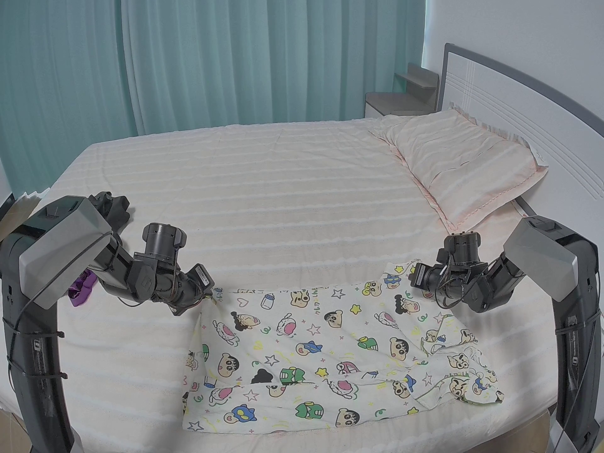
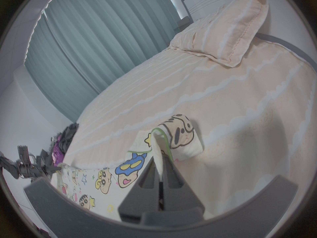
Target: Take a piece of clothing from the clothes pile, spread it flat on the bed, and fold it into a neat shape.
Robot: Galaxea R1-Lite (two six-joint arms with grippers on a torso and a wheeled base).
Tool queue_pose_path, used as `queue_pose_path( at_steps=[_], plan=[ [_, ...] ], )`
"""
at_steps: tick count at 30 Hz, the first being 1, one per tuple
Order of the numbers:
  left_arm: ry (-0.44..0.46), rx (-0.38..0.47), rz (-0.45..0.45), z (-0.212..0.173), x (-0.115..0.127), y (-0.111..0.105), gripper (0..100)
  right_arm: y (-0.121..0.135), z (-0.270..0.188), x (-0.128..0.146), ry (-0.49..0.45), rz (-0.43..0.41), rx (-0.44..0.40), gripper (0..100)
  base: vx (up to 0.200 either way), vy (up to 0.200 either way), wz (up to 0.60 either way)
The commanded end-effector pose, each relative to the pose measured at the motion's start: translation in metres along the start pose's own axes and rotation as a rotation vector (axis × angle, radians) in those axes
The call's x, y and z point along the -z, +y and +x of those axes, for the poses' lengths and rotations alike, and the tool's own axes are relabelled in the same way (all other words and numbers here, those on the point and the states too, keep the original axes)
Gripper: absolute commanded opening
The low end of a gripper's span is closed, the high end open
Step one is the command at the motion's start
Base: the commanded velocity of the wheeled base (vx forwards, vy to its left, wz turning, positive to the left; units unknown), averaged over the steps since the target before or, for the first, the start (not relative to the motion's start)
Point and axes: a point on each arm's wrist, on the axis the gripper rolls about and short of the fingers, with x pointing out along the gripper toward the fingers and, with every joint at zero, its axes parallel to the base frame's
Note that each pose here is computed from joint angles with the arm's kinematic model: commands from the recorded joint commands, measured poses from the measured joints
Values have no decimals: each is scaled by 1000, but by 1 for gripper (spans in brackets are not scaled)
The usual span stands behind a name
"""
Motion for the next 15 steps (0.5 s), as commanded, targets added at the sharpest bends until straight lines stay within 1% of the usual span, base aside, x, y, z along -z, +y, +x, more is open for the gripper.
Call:
queue_pose_path(
  at_steps=[1,3,4,5,6,8,15],
  plan=[
    [-26,21,-40,-7,-7,-7,0,-10,-3,-7,-38,61,-24,0,0,0,0],
    [-31,29,-59,-9,-8,-9,0,-10,-8,-10,-60,88,-58,0,0,0,0],
    [-34,31,-63,-10,-9,-9,0,-8,-14,-14,-80,101,-101,0,0,0,0],
    [-34,31,-63,-10,-9,-9,0,-8,-14,-14,-80,101,-101,0,0,0,0],
    [-39,34,-65,-10,-10,-10,0,-9,-22,-15,-84,101,-150,0,0,0,0],
    [-47,39,-64,-12,-11,-12,0,-7,-26,-16,-90,97,-170,0,0,0,0],
    [-69,53,-56,-14,-15,-19,0,-9,-27,-23,-113,97,-171,0,0,0,0]
  ],
)
